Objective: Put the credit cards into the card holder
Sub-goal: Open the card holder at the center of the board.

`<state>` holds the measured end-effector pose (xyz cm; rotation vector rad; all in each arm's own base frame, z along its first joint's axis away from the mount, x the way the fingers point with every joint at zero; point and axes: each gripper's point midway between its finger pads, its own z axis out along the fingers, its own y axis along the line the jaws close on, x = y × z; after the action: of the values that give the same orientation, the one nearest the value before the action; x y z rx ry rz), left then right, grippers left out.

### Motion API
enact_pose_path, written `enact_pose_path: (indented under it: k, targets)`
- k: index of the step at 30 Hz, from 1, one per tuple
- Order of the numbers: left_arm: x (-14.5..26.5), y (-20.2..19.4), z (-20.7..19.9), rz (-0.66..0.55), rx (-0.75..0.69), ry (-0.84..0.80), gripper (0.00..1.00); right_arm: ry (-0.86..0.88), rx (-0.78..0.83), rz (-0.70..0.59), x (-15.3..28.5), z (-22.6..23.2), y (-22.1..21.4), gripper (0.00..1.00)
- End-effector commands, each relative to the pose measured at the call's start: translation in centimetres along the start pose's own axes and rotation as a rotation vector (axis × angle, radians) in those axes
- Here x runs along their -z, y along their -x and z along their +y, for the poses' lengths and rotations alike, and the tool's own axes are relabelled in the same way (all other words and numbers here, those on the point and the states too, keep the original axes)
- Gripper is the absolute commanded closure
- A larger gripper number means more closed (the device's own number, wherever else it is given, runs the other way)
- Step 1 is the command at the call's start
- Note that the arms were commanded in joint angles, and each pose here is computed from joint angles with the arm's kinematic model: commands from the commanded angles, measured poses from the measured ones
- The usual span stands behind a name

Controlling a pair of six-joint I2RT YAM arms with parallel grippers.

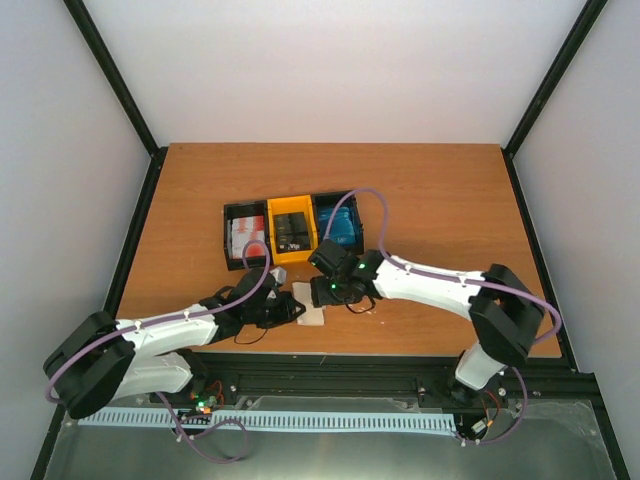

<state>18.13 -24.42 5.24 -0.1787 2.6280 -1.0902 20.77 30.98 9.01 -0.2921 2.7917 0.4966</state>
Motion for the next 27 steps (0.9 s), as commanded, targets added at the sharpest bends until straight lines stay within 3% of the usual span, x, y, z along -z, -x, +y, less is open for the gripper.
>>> enact_pose_path:
  k: [1, 11, 21, 25, 27]
  targets:
    - [0.0, 0.9, -1.7, -0.016, -0.034, -0.031, 0.99, -0.003, 0.043, 0.076, -2.4, 0.5, -0.6, 0.35]
    - [-0.1, 0.9, -1.4, -0.018, -0.021, -0.021, 0.99, -0.230, 0.006, 0.035, -3.7, -3.5, 0.0, 0.56]
    - [-0.3, 1.0, -1.8, -0.011, -0.036, -0.026, 0.99, -0.161, 0.040, 0.072, -5.4, -2.0, -0.3, 0.65]
    - [-0.3, 1.0, -1.8, -0.014, -0.047, -0.028, 0.94, -0.152, 0.047, 0.082, -6.1, -2.0, -0.5, 0.74]
    - [-0.3, 1.0, -1.8, -0.013, -0.049, -0.024, 0.87, -0.148, 0.046, 0.082, -6.1, -1.9, -0.6, 0.84]
